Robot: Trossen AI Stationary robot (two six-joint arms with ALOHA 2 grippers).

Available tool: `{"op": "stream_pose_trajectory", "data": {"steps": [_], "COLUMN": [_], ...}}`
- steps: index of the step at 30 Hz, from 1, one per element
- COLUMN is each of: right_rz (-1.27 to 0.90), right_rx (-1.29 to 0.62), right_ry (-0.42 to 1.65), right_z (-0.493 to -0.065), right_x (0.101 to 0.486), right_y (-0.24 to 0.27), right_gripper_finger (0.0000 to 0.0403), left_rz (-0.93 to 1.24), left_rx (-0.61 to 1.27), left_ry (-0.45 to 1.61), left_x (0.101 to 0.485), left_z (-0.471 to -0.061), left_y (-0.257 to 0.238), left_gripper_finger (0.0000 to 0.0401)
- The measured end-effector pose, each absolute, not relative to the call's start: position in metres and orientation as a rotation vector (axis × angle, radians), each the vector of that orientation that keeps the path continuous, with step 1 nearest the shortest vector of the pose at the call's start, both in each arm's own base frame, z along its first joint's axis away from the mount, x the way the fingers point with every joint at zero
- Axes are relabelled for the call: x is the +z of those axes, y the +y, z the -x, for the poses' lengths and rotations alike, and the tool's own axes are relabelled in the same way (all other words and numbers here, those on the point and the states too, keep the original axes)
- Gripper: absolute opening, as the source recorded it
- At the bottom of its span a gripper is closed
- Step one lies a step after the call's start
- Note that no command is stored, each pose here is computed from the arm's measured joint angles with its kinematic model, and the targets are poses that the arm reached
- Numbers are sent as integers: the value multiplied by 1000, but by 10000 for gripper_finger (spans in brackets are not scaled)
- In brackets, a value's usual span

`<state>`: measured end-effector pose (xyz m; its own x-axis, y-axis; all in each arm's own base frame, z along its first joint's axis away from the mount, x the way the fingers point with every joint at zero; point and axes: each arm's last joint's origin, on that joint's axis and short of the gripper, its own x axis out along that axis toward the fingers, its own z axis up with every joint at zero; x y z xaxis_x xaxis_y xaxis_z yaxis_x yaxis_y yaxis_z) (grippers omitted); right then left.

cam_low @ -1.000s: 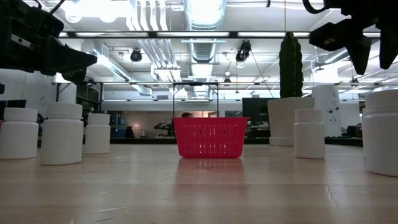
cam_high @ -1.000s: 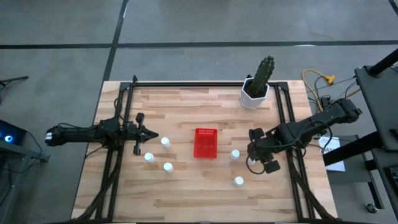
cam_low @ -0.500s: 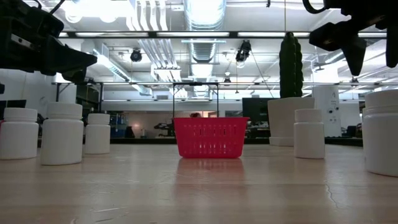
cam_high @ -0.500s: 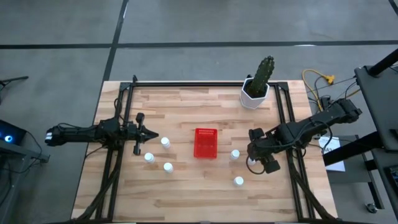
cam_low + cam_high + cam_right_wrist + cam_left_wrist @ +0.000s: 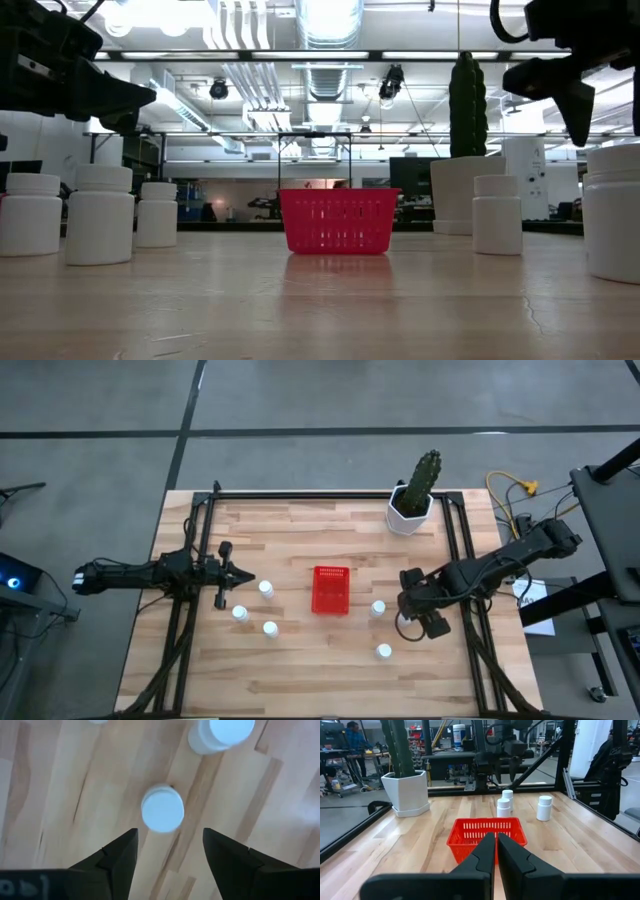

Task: Pick and place pill bottles into a basket
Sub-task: Put the white pill bottle into the red bin

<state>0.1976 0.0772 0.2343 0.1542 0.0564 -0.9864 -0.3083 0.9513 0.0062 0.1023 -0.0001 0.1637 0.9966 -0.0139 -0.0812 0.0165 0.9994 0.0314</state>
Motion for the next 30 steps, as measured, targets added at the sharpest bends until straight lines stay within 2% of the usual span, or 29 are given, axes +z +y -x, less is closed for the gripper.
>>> {"op": "stream_pose_trajectory", "data": {"steps": [18,30], "right_rz": [190,186], "right_rx": [268,265], "right_ry": [1316,1327], "right_z": [-204,-200], "right_x": [232,212], "right_y": [80,78], "right_gripper_finger": [215,215], "left_rz": [-32,-32], "left_rx": [-15,-15], "left_ry": [80,81], "left_x": [164,164], "left_z": [-102,-102], "left_y": [0,0], "left_gripper_finger": [2,2]}}
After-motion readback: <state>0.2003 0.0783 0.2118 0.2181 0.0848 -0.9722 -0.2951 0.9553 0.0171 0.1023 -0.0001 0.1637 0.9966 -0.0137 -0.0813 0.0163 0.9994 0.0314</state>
